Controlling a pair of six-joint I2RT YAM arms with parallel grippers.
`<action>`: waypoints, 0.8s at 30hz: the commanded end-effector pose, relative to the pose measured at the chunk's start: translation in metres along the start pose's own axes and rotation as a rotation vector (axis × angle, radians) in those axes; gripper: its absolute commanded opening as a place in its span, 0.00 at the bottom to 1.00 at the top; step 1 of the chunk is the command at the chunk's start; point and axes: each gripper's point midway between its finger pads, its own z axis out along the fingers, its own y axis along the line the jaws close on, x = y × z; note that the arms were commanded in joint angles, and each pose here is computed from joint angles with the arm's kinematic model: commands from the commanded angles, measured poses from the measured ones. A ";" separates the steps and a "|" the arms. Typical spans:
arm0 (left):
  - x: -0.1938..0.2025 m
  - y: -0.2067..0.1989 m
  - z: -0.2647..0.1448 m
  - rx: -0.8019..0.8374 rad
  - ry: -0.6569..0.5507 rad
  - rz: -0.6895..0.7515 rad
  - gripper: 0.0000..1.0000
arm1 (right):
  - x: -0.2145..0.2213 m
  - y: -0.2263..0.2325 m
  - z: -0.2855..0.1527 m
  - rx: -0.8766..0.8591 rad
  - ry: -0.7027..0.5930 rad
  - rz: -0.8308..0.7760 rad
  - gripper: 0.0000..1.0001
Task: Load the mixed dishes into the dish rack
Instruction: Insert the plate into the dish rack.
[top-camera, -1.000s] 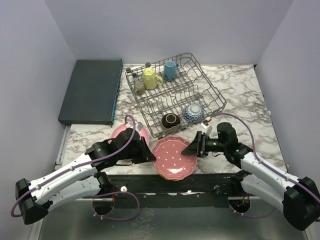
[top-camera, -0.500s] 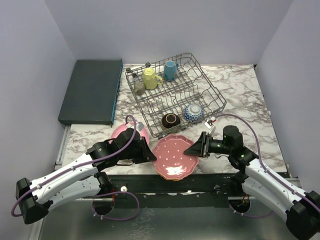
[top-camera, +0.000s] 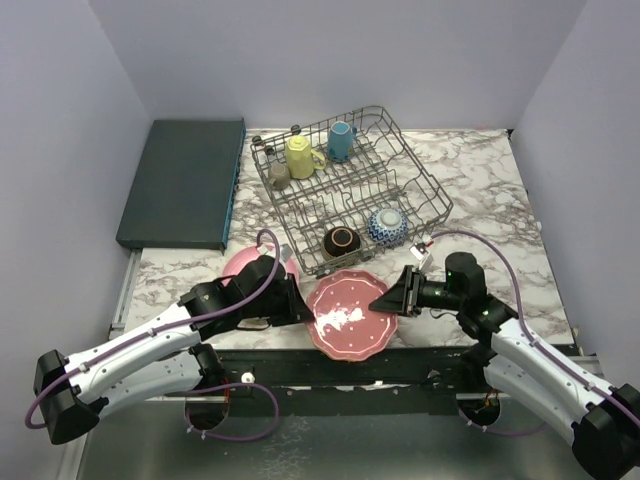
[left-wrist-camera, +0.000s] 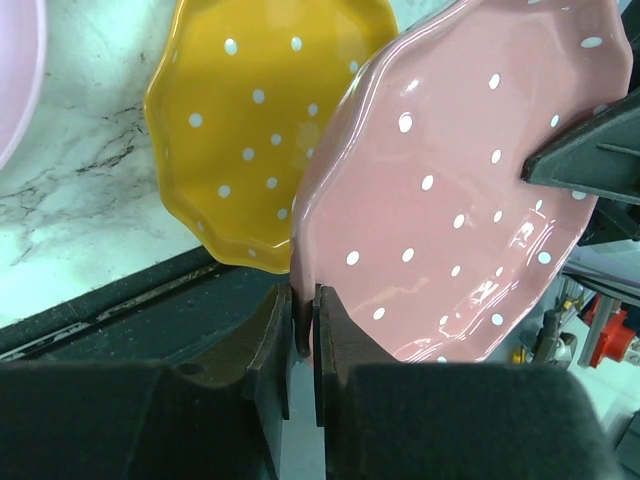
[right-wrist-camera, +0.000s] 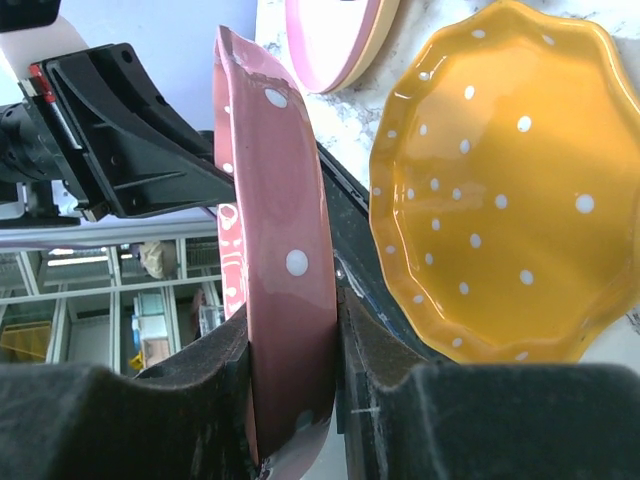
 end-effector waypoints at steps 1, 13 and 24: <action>-0.029 -0.035 -0.007 0.104 -0.111 0.029 0.21 | -0.011 0.030 -0.005 -0.055 -0.017 -0.095 0.00; -0.045 -0.029 0.000 0.002 -0.149 0.121 0.53 | -0.040 0.042 -0.016 0.077 -0.122 -0.142 0.00; -0.088 -0.030 -0.028 -0.132 -0.298 0.278 0.70 | -0.088 0.076 -0.037 0.222 -0.246 -0.288 0.00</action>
